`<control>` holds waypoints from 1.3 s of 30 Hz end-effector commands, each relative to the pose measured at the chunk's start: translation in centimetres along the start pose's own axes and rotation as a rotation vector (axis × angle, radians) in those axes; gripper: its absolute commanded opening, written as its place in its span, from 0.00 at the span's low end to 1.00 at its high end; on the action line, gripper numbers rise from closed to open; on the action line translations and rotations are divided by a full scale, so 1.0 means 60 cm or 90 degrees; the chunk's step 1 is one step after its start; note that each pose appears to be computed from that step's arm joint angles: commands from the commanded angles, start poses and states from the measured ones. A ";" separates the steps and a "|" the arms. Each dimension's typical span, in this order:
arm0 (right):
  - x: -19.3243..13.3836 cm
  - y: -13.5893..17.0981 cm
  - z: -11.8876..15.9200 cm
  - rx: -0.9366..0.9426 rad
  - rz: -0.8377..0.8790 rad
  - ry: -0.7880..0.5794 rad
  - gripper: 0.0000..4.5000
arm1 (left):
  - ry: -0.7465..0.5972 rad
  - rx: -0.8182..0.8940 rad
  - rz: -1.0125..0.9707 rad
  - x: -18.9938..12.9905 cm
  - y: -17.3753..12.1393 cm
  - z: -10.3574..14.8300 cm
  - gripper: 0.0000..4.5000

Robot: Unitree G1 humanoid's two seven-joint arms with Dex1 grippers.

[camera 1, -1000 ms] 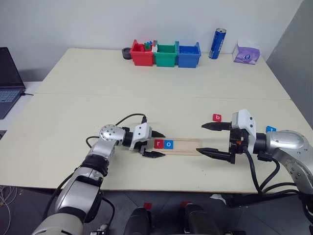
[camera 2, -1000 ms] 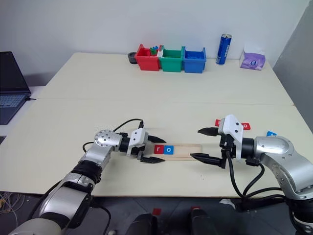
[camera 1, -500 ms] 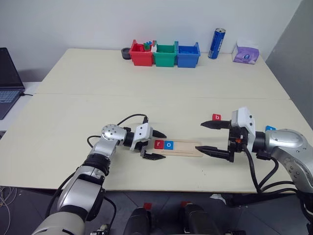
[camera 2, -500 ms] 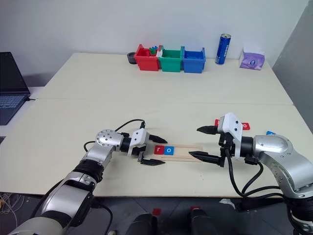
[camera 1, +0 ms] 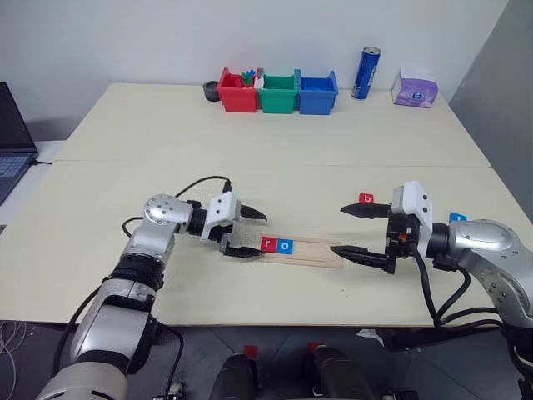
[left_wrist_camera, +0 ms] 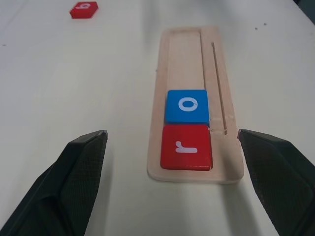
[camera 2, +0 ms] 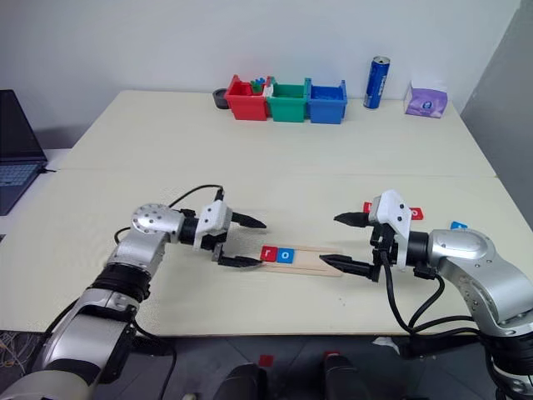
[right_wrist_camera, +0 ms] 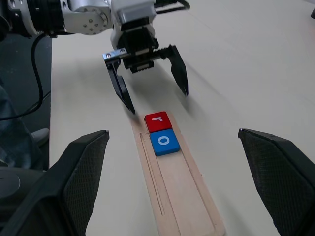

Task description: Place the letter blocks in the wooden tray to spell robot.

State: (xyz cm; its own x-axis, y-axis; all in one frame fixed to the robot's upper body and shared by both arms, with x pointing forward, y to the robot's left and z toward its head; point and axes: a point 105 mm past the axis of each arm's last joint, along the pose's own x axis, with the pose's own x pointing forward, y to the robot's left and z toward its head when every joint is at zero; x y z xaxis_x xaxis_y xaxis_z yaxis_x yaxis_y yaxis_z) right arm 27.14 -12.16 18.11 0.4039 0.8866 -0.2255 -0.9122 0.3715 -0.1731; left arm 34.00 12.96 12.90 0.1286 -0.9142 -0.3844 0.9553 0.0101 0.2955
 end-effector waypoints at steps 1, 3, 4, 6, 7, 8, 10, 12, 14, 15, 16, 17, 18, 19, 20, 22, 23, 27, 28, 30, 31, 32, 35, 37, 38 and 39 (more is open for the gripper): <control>-0.011 -0.036 0.013 -0.022 -0.085 -0.007 1.00 | -0.075 -0.005 0.041 -0.004 0.006 0.058 1.00; -0.010 -0.063 0.004 -0.033 -0.159 0.010 1.00 | -0.105 -0.019 0.073 0.004 0.005 0.074 1.00; -0.010 -0.079 -0.002 -0.037 -0.207 0.023 1.00 | -0.117 -0.023 0.096 0.010 0.005 0.080 1.00; -0.011 -0.105 -0.015 -0.032 -0.293 0.044 1.00 | -0.135 -0.026 0.139 0.021 0.005 0.088 1.00; -0.013 -0.120 -0.022 -0.019 -0.345 0.049 1.00 | -0.145 -0.034 0.163 0.029 0.005 0.091 1.00; -0.014 -0.133 -0.031 0.001 -0.392 0.050 1.00 | -0.154 -0.041 0.180 0.038 0.002 0.094 1.00; -0.013 -0.151 -0.046 0.039 -0.475 0.055 1.00 | -0.167 -0.059 0.214 0.053 -0.002 0.097 1.00; -0.009 -0.160 -0.054 0.077 -0.536 0.052 1.00 | -0.180 -0.074 0.237 0.062 -0.006 0.102 1.00; -0.002 -0.164 -0.060 0.111 -0.581 0.046 1.00 | -0.187 -0.083 0.260 0.067 -0.008 0.107 1.00; 0.001 -0.166 -0.064 0.123 -0.605 0.048 1.00 | -0.187 -0.082 0.275 0.068 -0.007 0.108 1.00; 0.003 -0.166 -0.067 0.132 -0.623 0.049 1.00 | -0.187 -0.085 0.285 0.069 -0.007 0.109 1.00; 0.005 -0.167 -0.069 0.138 -0.634 0.051 1.00 | -0.186 -0.088 0.291 0.070 -0.007 0.109 1.00; 0.005 -0.167 -0.073 0.147 -0.653 0.056 1.00 | -0.183 -0.091 0.296 0.070 -0.008 0.107 1.00; 0.005 -0.167 -0.077 0.157 -0.669 0.060 1.00 | -0.179 -0.092 0.300 0.070 -0.009 0.105 1.00; 0.005 -0.167 -0.082 0.168 -0.686 0.065 1.00 | -0.176 -0.094 0.304 0.070 -0.010 0.104 1.00; 0.004 -0.167 -0.093 0.193 -0.715 0.075 1.00 | -0.171 -0.099 0.311 0.069 -0.012 0.100 1.00; 0.006 -0.166 -0.098 0.208 -0.724 0.077 1.00 | -0.170 -0.101 0.312 0.070 -0.013 0.099 1.00; 0.011 -0.167 -0.107 0.236 -0.746 0.082 1.00 | -0.169 -0.103 0.321 0.069 -0.014 0.100 1.00; 0.014 -0.169 -0.109 0.241 -0.749 0.083 1.00 | -0.171 -0.105 0.322 0.069 -0.014 0.102 1.00; 0.021 -0.173 -0.116 0.249 -0.755 0.088 1.00 | -0.173 -0.111 0.312 0.071 -0.020 0.103 1.00; 0.024 -0.175 -0.118 0.255 -0.758 0.087 1.00 | -0.173 -0.111 0.304 0.072 -0.025 0.103 1.00; 0.027 -0.177 -0.121 0.258 -0.760 0.088 1.00 | -0.171 -0.110 0.299 0.074 -0.028 0.103 1.00; 0.036 -0.183 -0.125 0.266 -0.761 0.088 1.00 | -0.172 -0.117 0.297 0.074 -0.032 0.102 1.00; 0.042 -0.189 -0.127 0.281 -0.763 0.082 1.00 | -0.172 -0.121 0.295 0.075 -0.034 0.102 1.00; 0.045 -0.192 -0.127 0.287 -0.763 0.080 1.00 | -0.172 -0.122 0.293 0.076 -0.035 0.102 1.00; 0.047 -0.194 -0.128 0.288 -0.763 0.079 1.00 | -0.172 -0.121 0.292 0.077 -0.035 0.102 1.00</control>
State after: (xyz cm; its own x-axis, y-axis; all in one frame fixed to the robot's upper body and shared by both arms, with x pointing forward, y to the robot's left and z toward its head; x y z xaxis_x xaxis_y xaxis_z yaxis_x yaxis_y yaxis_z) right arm 38.95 -15.78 10.64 0.9498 -0.0701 -0.3048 0.0705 0.9975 -0.0097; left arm 31.50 6.76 14.73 0.5162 -0.8554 -0.0417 0.8463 0.5020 0.1782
